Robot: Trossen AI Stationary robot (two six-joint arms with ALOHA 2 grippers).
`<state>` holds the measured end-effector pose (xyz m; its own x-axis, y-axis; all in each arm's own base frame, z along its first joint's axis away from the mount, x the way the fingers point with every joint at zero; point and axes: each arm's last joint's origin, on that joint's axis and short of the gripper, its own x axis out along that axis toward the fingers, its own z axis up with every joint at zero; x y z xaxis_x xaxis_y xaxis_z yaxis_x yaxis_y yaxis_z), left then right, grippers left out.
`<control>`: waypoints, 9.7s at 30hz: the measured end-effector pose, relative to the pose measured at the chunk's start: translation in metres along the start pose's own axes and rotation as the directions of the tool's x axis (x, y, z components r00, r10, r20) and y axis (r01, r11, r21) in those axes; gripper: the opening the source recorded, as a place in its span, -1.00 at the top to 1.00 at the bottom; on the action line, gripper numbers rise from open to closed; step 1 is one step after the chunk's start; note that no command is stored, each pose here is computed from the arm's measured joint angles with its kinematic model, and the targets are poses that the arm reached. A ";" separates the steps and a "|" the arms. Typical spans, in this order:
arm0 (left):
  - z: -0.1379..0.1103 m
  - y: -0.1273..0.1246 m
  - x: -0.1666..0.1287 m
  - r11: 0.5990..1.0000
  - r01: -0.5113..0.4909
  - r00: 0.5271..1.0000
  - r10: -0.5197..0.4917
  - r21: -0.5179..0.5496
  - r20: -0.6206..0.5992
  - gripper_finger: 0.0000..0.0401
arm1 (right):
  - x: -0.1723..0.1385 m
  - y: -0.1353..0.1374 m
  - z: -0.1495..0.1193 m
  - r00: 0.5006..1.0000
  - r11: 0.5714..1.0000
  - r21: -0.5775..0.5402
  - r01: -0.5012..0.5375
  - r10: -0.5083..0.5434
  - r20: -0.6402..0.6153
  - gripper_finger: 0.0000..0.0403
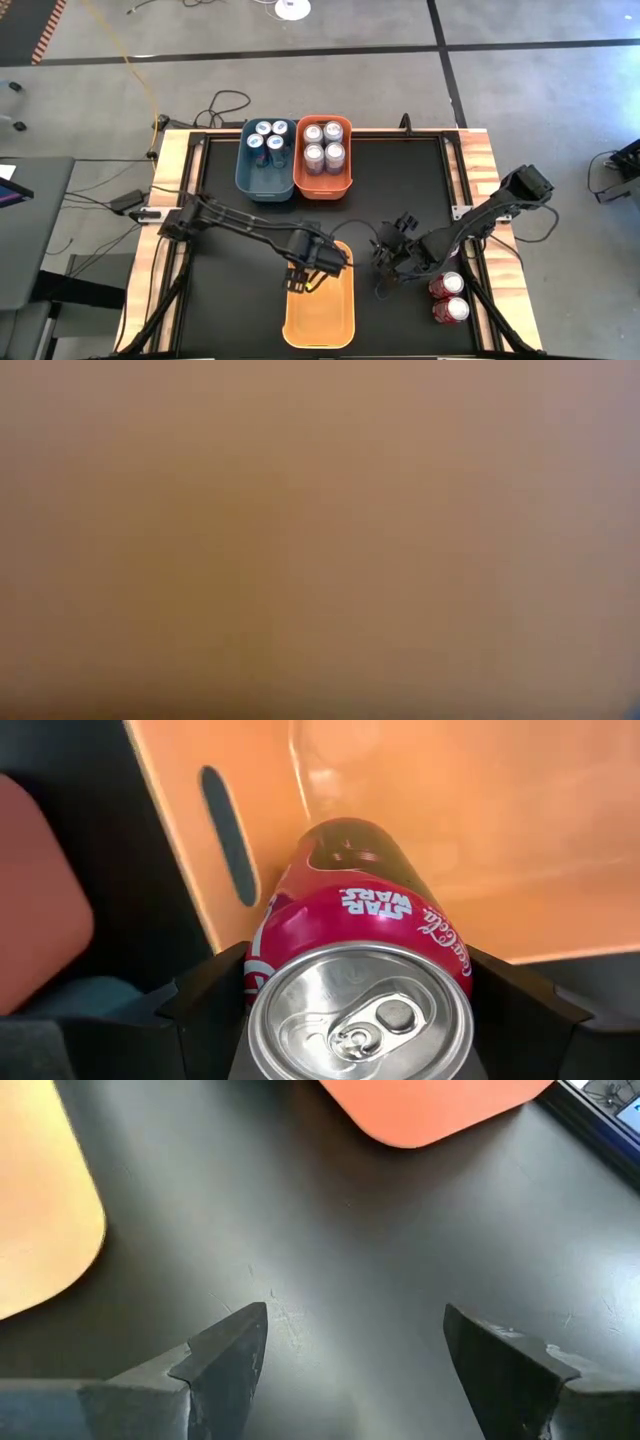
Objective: Sort soda cans
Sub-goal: Put the red soda can into the yellow bin
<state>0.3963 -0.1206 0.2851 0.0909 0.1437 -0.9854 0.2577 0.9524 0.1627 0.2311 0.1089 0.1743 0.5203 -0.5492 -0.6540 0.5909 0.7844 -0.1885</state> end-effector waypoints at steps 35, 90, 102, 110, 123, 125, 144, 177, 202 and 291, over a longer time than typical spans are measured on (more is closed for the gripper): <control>-0.004 0.025 0.008 0.985 -0.043 0.997 0.053 -0.169 0.055 -0.84 | -0.002 0.000 0.000 0.998 0.999 -0.019 -0.038 0.037 -0.046 -0.59; -0.193 -0.015 0.047 0.921 0.053 0.653 0.260 -0.385 0.711 -0.84 | -0.134 -0.094 0.007 0.769 0.863 0.432 0.263 0.083 -0.634 -0.59; -0.196 -0.026 0.041 0.920 0.027 0.620 0.292 -0.391 0.728 -0.84 | -0.123 -0.093 -0.008 0.750 0.880 0.394 0.265 0.069 -0.658 -0.75; -0.210 -0.023 0.020 0.924 0.059 0.551 0.285 -0.377 0.784 -0.84 | -0.114 -0.099 -0.019 0.731 0.851 0.458 0.257 0.139 -0.668 -0.92; -0.245 0.002 -0.040 0.875 0.101 0.324 0.420 -0.473 0.848 -0.84 | -0.090 -0.102 -0.024 0.739 0.845 0.446 0.293 0.096 -0.666 -0.58; -0.248 0.004 -0.045 0.869 0.096 0.304 0.439 -0.486 0.845 -0.84 | -0.088 -0.102 -0.022 0.739 0.846 0.448 0.290 0.100 -0.666 -0.43; -0.256 0.010 -0.052 0.810 0.095 0.271 0.539 -0.579 0.798 -0.84 | -0.102 -0.061 0.088 0.840 0.916 0.377 0.137 0.094 -0.535 -0.31; -0.257 0.009 -0.047 0.808 0.092 0.307 0.534 -0.583 0.788 -0.84 | -0.029 0.082 0.176 0.911 0.982 -0.088 -0.168 0.121 -0.395 -0.30; -0.257 0.009 -0.047 0.805 0.103 0.306 0.534 -0.585 0.788 -0.84 | 0.038 0.106 0.144 0.830 0.947 -0.212 -0.240 0.087 -0.552 -0.88; -0.256 0.042 -0.053 0.709 -0.085 0.244 0.696 -0.700 0.675 -0.84 | -0.124 -0.010 -0.037 0.653 0.827 0.435 0.357 0.112 -0.749 -0.37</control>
<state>0.1555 -0.0197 0.3310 0.8510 0.5169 -0.0934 -0.4988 0.8509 0.1646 0.1383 0.1800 0.2300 -0.0558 -0.0548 -0.9969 0.9423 0.3273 -0.0707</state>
